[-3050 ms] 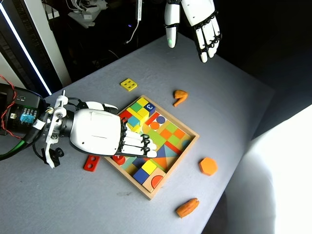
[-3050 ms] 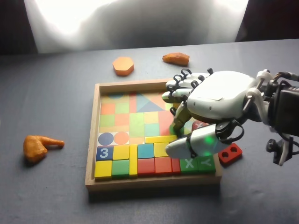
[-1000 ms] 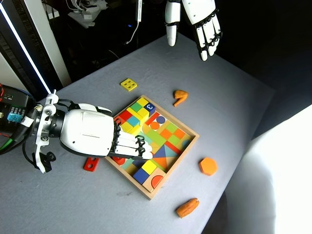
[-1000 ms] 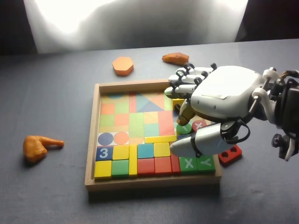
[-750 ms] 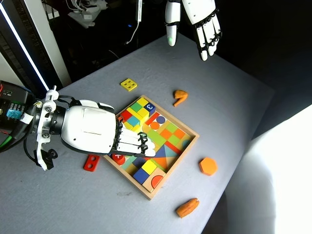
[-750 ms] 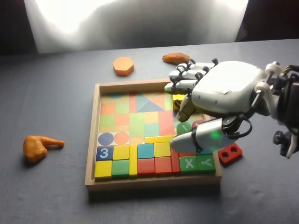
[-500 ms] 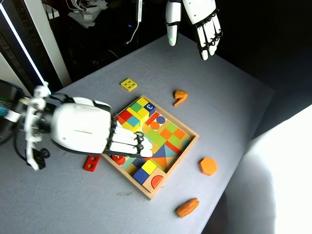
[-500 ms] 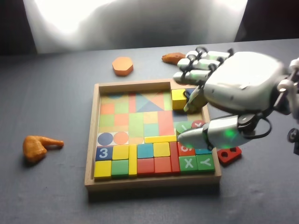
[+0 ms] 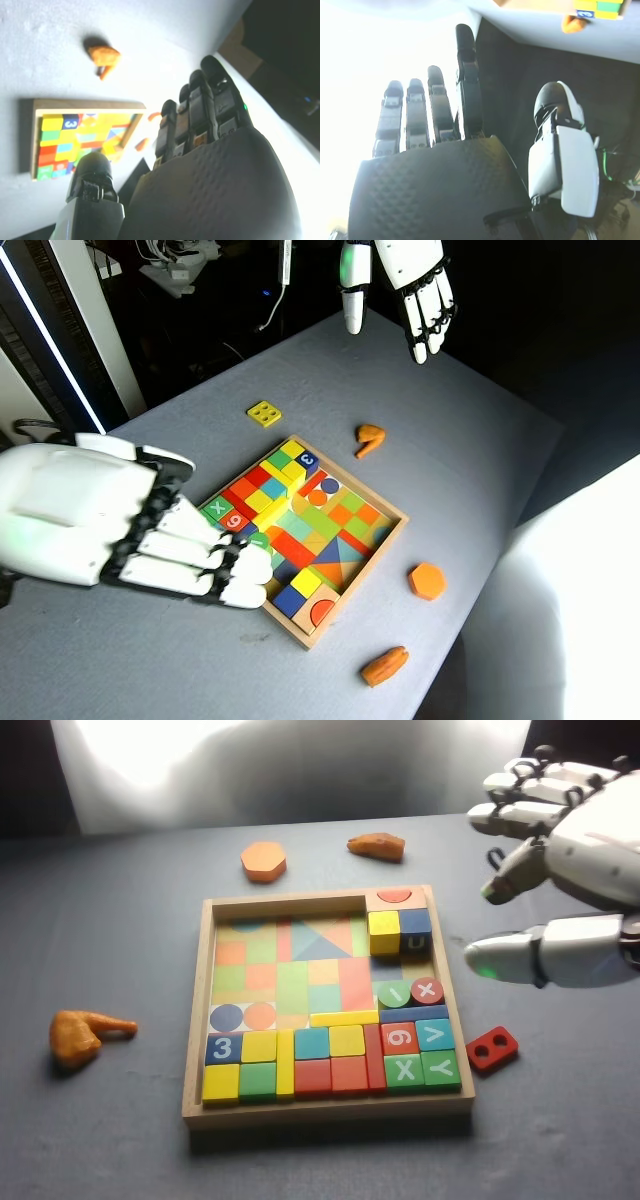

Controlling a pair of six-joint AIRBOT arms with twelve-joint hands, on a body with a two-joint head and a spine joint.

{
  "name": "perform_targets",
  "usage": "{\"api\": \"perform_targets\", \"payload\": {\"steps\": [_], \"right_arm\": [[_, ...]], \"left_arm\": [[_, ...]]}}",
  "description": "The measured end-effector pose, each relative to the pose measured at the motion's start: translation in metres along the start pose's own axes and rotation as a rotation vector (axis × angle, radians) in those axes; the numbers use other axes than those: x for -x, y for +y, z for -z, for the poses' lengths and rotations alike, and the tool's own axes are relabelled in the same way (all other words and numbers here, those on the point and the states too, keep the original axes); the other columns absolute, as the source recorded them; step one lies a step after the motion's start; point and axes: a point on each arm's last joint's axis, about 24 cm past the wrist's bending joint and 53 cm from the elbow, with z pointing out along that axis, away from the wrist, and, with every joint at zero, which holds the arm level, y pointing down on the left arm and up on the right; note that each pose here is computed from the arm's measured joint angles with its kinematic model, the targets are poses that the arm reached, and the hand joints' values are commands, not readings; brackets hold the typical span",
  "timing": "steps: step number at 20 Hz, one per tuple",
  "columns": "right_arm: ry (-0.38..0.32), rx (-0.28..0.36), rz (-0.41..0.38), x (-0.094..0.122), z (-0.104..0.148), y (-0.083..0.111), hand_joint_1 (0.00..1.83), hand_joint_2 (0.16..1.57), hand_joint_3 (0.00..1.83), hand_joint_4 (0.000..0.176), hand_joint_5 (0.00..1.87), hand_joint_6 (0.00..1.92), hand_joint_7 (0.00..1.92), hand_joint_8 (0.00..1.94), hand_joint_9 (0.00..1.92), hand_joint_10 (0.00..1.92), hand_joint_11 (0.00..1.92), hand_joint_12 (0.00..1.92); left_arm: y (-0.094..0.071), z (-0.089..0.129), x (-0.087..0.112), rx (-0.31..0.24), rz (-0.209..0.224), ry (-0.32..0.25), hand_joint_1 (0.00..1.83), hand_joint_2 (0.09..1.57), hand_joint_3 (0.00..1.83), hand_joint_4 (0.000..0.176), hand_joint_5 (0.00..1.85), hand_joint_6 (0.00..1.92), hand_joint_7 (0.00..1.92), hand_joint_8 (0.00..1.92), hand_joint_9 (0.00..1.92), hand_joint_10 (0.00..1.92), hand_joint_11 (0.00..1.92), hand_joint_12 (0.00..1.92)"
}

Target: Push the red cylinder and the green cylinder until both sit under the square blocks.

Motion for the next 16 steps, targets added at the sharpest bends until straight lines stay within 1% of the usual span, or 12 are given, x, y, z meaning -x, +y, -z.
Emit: {"api": "perform_targets", "payload": {"steps": [2, 3, 4, 5, 6, 8, 9, 10, 11, 12, 13, 16], "right_arm": [[0.006, -0.015, 0.006, 0.003, 0.012, -0.005, 0.00, 1.10, 0.00, 0.000, 0.81, 0.01, 0.26, 0.04, 0.12, 0.05, 0.05, 0.02], [0.009, -0.022, 0.009, 0.002, 0.015, -0.007, 0.00, 1.11, 0.00, 0.000, 0.82, 0.01, 0.35, 0.01, 0.16, 0.20, 0.01, 0.52], [0.014, -0.021, 0.013, 0.000, 0.017, -0.006, 0.05, 1.11, 0.00, 0.000, 0.85, 0.02, 0.53, 0.06, 0.33, 0.44, 0.00, 1.36], [0.029, -0.017, 0.024, -0.005, 0.018, -0.003, 0.06, 1.11, 0.00, 0.000, 0.89, 0.04, 0.72, 0.13, 0.44, 0.85, 0.11, 1.68], [0.038, -0.008, 0.028, -0.008, 0.018, 0.001, 0.10, 1.12, 0.00, 0.000, 0.94, 0.06, 0.88, 0.21, 0.60, 1.05, 0.31, 1.76], [0.047, 0.007, 0.027, -0.012, 0.018, 0.007, 0.09, 1.13, 0.00, 0.000, 0.97, 0.14, 1.02, 0.36, 0.77, 1.17, 0.51, 1.79], [0.051, 0.013, 0.026, -0.014, 0.018, 0.011, 0.05, 1.14, 0.00, 0.000, 0.94, 0.25, 1.03, 0.46, 0.84, 1.18, 0.55, 1.79], [0.052, 0.018, 0.027, -0.015, 0.019, 0.014, 0.00, 1.17, 0.00, 0.000, 0.92, 0.76, 1.12, 0.60, 0.98, 1.31, 0.63, 1.89], [0.052, 0.020, 0.032, -0.015, 0.019, 0.015, 0.00, 1.17, 0.00, 0.000, 0.92, 0.76, 1.12, 0.60, 0.98, 1.31, 0.63, 1.89], [0.053, 0.025, 0.038, -0.016, 0.019, 0.017, 0.00, 1.18, 0.01, 0.000, 0.91, 0.87, 1.15, 0.63, 1.00, 1.35, 0.66, 1.91], [0.054, 0.028, 0.043, -0.016, 0.020, 0.019, 0.00, 1.18, 0.00, 0.000, 0.90, 0.92, 1.17, 0.73, 1.02, 1.43, 0.70, 1.92], [0.047, 0.027, 0.048, -0.015, 0.020, 0.019, 0.00, 1.19, 0.01, 0.000, 0.86, 0.97, 1.09, 0.83, 0.94, 1.50, 0.65, 1.92]], "left_arm": [[0.001, 0.000, 0.000, 0.003, -0.007, 0.002, 0.00, 1.24, 0.00, 0.053, 0.13, 0.01, 0.15, 0.01, 0.20, 0.01, 0.00, 0.66], [0.001, 0.000, 0.000, 0.002, -0.007, 0.001, 0.00, 1.24, 0.00, 0.045, 0.16, 0.00, 0.22, 0.00, 0.25, 0.01, 0.00, 0.76], [0.000, 0.000, 0.000, 0.001, -0.007, 0.001, 0.06, 1.23, 0.00, 0.041, 0.26, 0.01, 0.39, 0.01, 0.41, 0.03, 0.11, 0.86], [0.000, 0.000, 0.000, 0.002, -0.007, 0.002, 0.12, 1.21, 0.00, 0.018, 0.40, 0.01, 0.57, 0.02, 0.61, 0.05, 0.24, 0.95], [0.000, 0.000, 0.000, -0.001, -0.007, 0.000, 0.25, 1.20, 0.00, 0.000, 0.58, 0.02, 0.81, 0.03, 0.86, 0.09, 0.46, 0.94], [0.000, 0.000, 0.000, 0.001, -0.007, 0.001, 0.41, 1.21, 0.00, 0.000, 0.78, 0.02, 1.04, 0.03, 1.07, 0.12, 0.56, 1.12], [0.002, 0.000, -0.001, 0.007, -0.007, 0.005, 0.40, 1.24, 0.00, 0.000, 0.82, 0.02, 1.09, 0.03, 1.08, 0.14, 0.52, 1.23], [0.002, 0.000, -0.001, 0.009, -0.008, 0.005, 0.43, 1.29, 0.00, 0.000, 0.98, 0.01, 1.22, 0.04, 1.00, 0.71, 0.61, 1.44], [0.002, 0.000, -0.001, 0.008, -0.008, 0.005, 0.43, 1.29, 0.00, 0.000, 0.98, 0.01, 1.22, 0.04, 1.00, 0.71, 0.61, 1.44], [0.001, 0.000, -0.001, 0.005, -0.008, 0.004, 0.41, 1.31, 0.00, 0.000, 0.99, 0.01, 1.24, 0.04, 0.97, 0.84, 0.64, 1.46], [0.001, 0.000, -0.001, 0.004, -0.008, 0.003, 0.48, 1.28, 0.00, 0.000, 1.04, 0.02, 1.28, 0.04, 1.02, 0.87, 0.72, 1.44], [0.000, 0.000, 0.000, 0.002, -0.009, 0.002, 0.45, 1.29, 0.00, 0.000, 1.05, 0.01, 1.31, 0.05, 1.01, 0.93, 0.73, 1.43]]}}
